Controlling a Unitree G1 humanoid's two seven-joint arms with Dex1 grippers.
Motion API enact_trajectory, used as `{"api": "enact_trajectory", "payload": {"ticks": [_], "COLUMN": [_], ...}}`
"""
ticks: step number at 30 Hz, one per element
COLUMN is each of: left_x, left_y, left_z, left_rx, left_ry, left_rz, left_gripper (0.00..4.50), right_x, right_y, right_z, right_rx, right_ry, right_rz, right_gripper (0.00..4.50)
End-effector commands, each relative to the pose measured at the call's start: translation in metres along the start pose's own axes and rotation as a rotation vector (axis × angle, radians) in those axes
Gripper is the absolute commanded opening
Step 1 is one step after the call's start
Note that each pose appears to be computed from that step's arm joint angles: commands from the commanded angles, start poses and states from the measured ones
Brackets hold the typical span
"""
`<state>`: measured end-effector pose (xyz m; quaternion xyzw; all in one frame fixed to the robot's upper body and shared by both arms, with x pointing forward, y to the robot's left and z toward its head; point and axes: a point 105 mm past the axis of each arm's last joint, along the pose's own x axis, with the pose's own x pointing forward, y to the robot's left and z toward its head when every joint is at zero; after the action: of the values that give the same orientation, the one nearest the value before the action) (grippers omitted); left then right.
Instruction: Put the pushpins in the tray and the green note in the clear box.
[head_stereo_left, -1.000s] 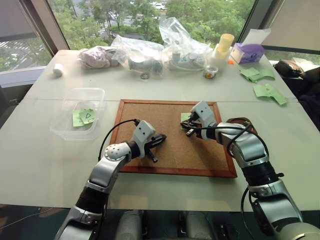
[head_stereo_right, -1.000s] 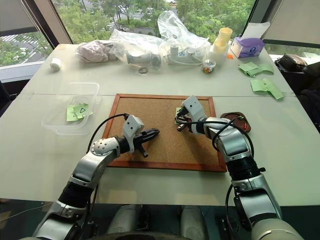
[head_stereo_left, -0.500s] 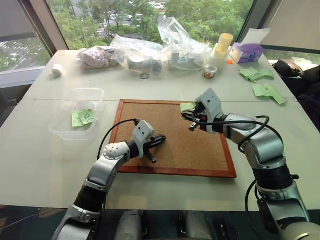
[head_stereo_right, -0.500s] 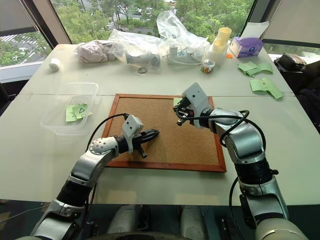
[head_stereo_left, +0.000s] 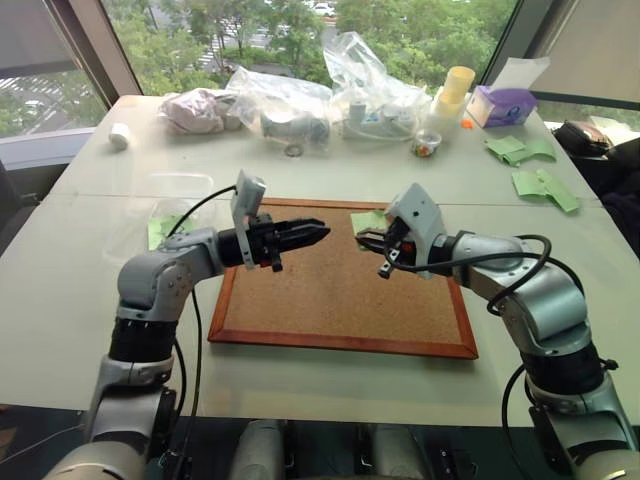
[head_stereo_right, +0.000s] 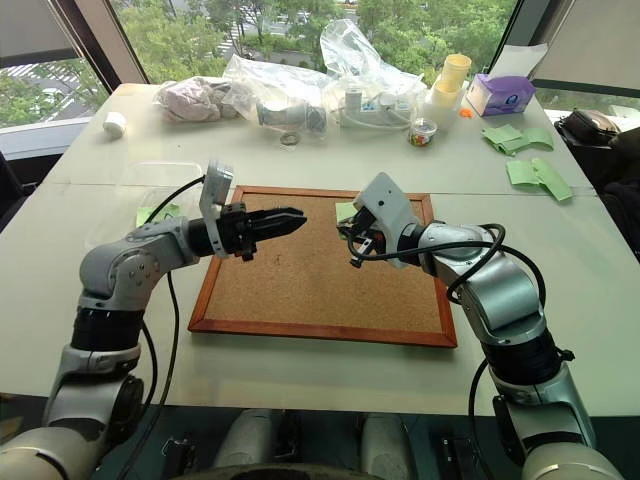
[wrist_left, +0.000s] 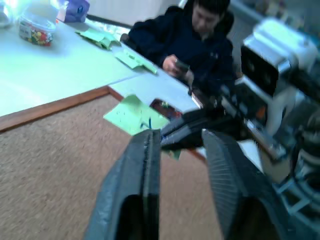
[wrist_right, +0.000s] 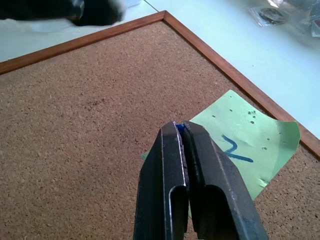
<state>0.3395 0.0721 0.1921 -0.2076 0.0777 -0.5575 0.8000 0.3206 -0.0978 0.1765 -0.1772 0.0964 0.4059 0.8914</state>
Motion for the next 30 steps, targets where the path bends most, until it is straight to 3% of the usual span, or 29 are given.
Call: {"api": "enact_trajectory", "payload": {"ticks": [1, 2, 12, 17, 20, 26, 30], "left_x": [0.008, 0.013, 0.044, 0.048, 0.049, 0.05, 0.05], "left_y": [0.019, 0.023, 0.021, 0.016, 0.017, 0.015, 0.021], "left_z": [0.009, 0.008, -0.018, -0.029, -0.032, -0.03, -0.033], "left_rx": [-0.116, -0.145, -0.391, -0.409, -0.418, -0.413, -0.376], "left_ry": [-0.079, -0.091, -0.062, -0.023, -0.026, -0.035, -0.024], "left_rz": [0.082, 0.1, 0.082, 0.07, 0.077, 0.07, 0.112], "left_gripper": [3.47, 3.92, 3.92, 3.92, 3.18, 0.23, 0.07], "right_x": [-0.007, -0.008, -0.012, -0.012, -0.012, -0.015, -0.022], "right_y": [0.003, 0.004, 0.013, 0.015, 0.015, 0.013, 0.006], "right_z": [0.019, 0.02, 0.037, 0.034, 0.032, 0.032, 0.031], "right_rx": [-0.095, -0.113, -0.18, -0.189, -0.192, -0.194, -0.193], "right_ry": [-0.046, -0.041, -0.076, -0.065, -0.058, -0.054, -0.04], "right_rz": [0.0, -0.001, 0.011, 0.012, 0.006, -0.015, -0.056], "right_gripper": [0.0, 0.0, 0.0, 0.0, 0.0, 0.0, 0.0]}}
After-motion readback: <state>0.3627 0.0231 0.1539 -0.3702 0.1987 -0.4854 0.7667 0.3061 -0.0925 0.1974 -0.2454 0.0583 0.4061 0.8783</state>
